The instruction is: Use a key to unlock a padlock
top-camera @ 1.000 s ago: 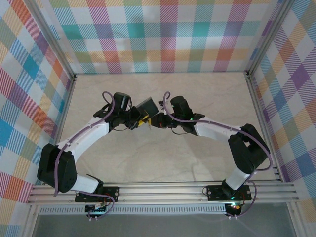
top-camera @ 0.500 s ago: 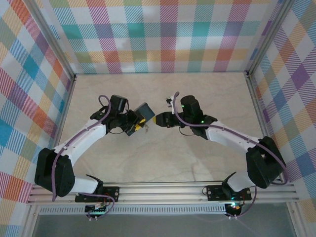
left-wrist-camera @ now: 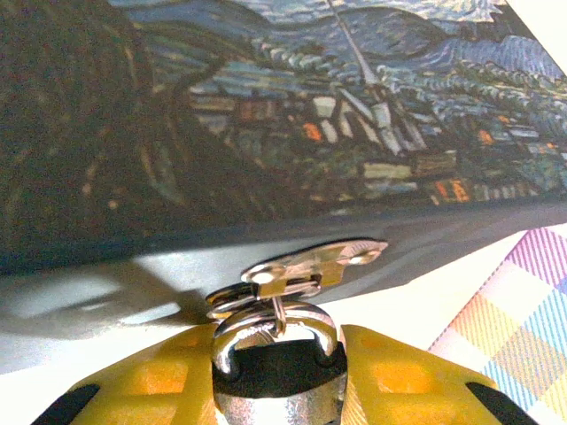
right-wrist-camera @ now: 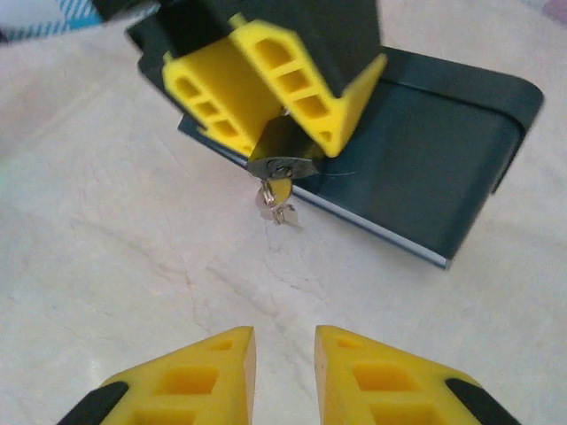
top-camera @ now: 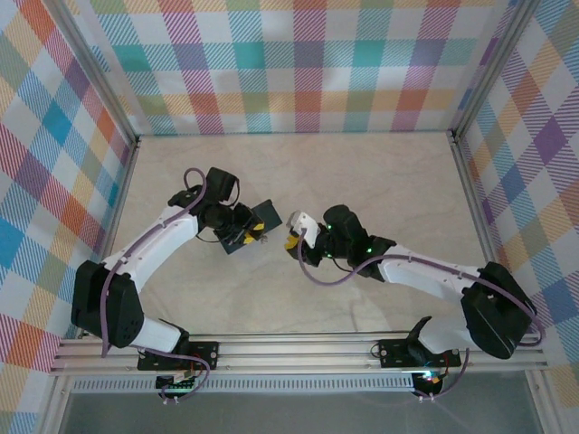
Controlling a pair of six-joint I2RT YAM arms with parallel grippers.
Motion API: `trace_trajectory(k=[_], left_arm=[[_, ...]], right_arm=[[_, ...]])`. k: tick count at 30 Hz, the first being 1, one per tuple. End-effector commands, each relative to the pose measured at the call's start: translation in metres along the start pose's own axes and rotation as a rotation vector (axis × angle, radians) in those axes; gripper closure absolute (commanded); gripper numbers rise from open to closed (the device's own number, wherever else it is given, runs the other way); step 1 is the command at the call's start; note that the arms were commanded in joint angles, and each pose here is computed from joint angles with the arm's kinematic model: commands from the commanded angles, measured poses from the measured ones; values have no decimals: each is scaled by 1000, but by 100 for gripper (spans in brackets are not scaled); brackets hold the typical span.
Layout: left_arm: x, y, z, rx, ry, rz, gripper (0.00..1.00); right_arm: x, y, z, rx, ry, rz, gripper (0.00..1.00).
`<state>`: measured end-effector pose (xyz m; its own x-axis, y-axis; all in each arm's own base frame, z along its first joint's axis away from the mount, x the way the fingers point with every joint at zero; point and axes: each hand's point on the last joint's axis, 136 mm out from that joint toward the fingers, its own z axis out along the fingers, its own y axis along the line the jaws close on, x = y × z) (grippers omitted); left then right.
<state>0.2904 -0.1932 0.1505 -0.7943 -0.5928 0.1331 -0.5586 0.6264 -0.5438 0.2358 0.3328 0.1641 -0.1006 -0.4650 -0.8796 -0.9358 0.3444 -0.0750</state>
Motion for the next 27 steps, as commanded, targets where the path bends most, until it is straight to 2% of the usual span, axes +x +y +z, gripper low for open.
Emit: trace_trajectory(k=[1,8,27], left_arm=[[3,-4,-10,-18,8,31,92],[6,-8,-5,-32,29,43,92],[7,-28,-4,-9,40,55,92]], right_arm=[[-21,-11,6,98,-73,-271,76],[-24,-13,33,219,-98,-464,83],[-26,-5,51,212,-98,-506,81]])
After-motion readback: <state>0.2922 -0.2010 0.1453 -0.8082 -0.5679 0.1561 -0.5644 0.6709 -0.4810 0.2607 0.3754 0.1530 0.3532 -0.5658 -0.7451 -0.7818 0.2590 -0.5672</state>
